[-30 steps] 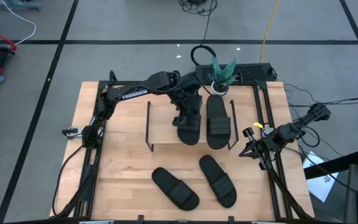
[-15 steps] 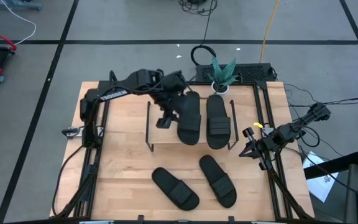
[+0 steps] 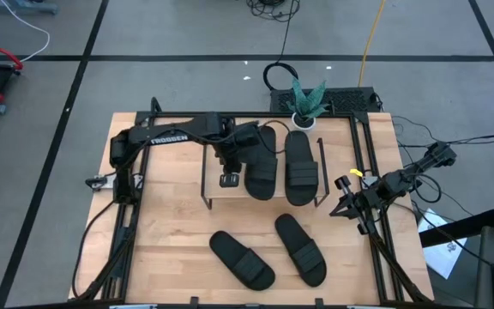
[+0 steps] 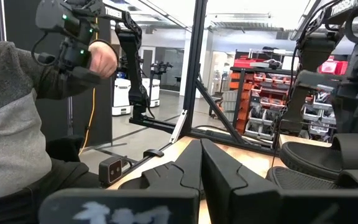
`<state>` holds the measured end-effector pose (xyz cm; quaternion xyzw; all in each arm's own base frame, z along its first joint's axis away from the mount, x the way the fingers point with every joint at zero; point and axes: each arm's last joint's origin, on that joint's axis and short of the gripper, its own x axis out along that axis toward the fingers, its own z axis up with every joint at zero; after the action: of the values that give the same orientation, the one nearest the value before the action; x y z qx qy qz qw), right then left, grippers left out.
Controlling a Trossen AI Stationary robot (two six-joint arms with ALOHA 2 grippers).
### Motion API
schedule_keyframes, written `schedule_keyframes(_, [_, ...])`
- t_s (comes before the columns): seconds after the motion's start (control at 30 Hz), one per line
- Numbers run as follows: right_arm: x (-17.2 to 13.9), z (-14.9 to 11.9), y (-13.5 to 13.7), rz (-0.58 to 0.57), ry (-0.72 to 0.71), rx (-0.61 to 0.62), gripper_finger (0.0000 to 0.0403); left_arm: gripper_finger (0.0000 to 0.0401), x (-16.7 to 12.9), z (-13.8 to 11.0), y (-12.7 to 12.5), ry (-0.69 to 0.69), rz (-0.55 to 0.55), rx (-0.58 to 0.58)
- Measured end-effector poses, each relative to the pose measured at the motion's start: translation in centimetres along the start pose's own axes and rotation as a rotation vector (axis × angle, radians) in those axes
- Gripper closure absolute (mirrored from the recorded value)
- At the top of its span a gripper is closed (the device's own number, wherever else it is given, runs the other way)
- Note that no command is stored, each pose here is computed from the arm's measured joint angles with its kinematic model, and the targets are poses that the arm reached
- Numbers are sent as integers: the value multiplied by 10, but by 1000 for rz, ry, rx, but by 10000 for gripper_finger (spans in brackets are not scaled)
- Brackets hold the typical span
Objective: Pick and place slides into the shelf
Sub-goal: Put the black slipper on the shelf
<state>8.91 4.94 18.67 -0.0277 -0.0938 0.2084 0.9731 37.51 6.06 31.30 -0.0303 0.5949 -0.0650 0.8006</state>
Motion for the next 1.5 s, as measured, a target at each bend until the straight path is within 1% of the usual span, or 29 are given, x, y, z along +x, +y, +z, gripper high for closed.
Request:
schedule_keyframes(0.2, [0,0,0,0,0,-1,403,400,2,0,-3,2,0,-8])
schedule_keyframes(0.37, [0,0,0,0,0,-2,403,401,2,4,-3,-34,-6,-7])
schedule_keyframes(0.67, [0,0,0,0,0,-4,403,401,3,8,-11,-62,-41,30])
schedule_keyframes(0.97, [0,0,0,-3,0,-4,403,401,5,11,-20,-75,-49,70])
schedule_keyframes(1.2, [0,0,0,-3,1,-4,403,401,5,17,-24,-134,-66,112])
schedule_keyframes(1.43, [0,0,0,-3,1,-4,403,401,6,17,-27,-132,-70,128])
schedule_keyframes(1.5, [0,0,0,-3,1,-4,403,401,6,16,-29,-121,-72,152])
